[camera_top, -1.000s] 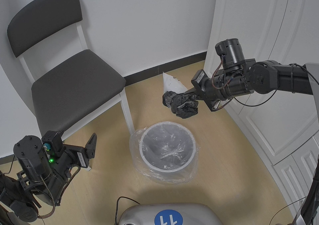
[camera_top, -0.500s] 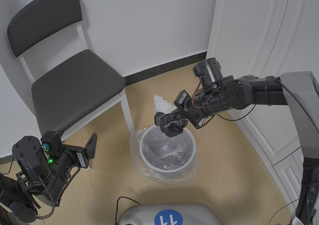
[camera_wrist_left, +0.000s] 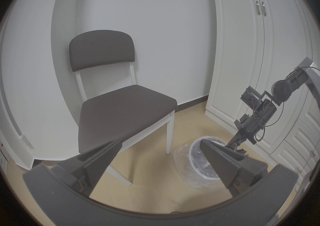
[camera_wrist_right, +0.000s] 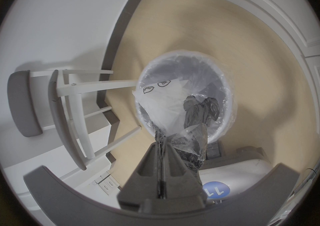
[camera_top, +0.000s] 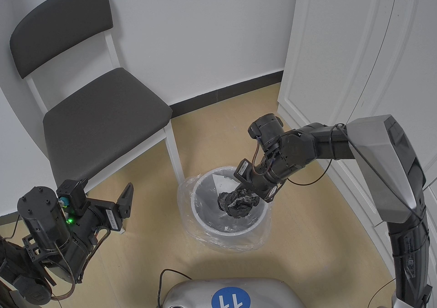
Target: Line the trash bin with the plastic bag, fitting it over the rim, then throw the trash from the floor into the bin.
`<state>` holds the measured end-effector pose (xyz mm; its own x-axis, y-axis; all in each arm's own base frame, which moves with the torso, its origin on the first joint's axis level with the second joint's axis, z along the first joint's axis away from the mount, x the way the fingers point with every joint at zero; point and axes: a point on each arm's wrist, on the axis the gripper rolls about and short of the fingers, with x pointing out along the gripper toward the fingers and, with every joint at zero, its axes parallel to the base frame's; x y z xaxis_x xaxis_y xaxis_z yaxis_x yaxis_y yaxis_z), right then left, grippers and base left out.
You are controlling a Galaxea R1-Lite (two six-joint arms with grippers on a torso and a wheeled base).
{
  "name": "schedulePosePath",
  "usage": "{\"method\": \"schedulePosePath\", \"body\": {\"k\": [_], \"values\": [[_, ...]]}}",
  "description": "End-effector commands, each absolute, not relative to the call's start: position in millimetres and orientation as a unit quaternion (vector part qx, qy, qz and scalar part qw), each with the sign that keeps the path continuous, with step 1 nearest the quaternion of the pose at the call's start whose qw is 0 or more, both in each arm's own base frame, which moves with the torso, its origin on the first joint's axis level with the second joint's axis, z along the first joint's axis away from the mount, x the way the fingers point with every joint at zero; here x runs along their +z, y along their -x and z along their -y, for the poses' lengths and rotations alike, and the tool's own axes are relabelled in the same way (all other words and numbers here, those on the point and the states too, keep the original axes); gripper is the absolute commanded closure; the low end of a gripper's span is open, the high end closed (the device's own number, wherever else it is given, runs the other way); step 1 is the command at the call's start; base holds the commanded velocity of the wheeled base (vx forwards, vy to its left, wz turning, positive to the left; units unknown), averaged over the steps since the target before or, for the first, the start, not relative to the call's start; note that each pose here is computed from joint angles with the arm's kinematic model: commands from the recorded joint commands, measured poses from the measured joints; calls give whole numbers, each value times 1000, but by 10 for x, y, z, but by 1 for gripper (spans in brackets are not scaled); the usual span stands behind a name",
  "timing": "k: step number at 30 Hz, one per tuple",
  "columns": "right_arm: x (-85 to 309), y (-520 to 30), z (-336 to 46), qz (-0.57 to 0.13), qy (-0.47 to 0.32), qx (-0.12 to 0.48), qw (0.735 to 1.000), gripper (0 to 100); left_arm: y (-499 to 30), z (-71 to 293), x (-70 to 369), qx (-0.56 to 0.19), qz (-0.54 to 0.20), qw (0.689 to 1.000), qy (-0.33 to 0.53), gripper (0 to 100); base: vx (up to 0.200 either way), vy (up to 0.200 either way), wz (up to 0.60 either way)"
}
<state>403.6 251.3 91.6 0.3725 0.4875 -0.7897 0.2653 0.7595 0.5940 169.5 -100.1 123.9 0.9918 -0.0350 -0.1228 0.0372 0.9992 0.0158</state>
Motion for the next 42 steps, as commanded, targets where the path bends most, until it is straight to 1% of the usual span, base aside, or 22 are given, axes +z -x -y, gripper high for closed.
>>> {"method": "schedulePosePath", "body": {"k": [1,5,7,12,15,18,22,25,28,36,42], "values": [[506,-4145,-2578,-592,-317,45,740,100,-1705,1008,1222,-18,-65,998,-11,0,0,0,0],[426,-4170,-2559,-595,-301,54,743,100,-1704,1007,1214,-18,-67,998,-12,0,0,0,0],[319,-4178,-2582,-599,-286,61,745,100,-1710,1012,1202,-19,-69,997,-14,0,0,0,0],[208,-4245,-2603,-584,-292,69,754,100,-1700,1005,1156,-19,-79,996,-20,0,0,0,0],[170,-4326,-2570,-567,-305,74,762,100,-1715,1015,1126,-19,-86,996,-23,0,0,0,0],[145,-4384,-2587,-541,-314,75,776,100,-1736,1030,1082,-18,-94,995,-27,0,0,0,0],[84,-4434,-2620,-512,-329,59,791,100,-1751,1039,1050,-17,-100,994,-30,0,0,0,0],[103,-4443,-2633,-505,-340,58,791,100,-1748,1052,1044,-20,-101,994,-31,0,0,0,0],[99,-4418,-2664,-508,-334,61,791,100,-1742,1056,1041,-22,-102,994,-31,0,0,0,0],[295,-4320,-2736,-505,-322,88,796,100,-1739,1057,1044,-22,-101,994,-31,0,0,0,0],[233,-4285,-2780,-512,-316,89,794,100,-1739,1054,1047,-22,-101,994,-31,0,0,0,0]]}}
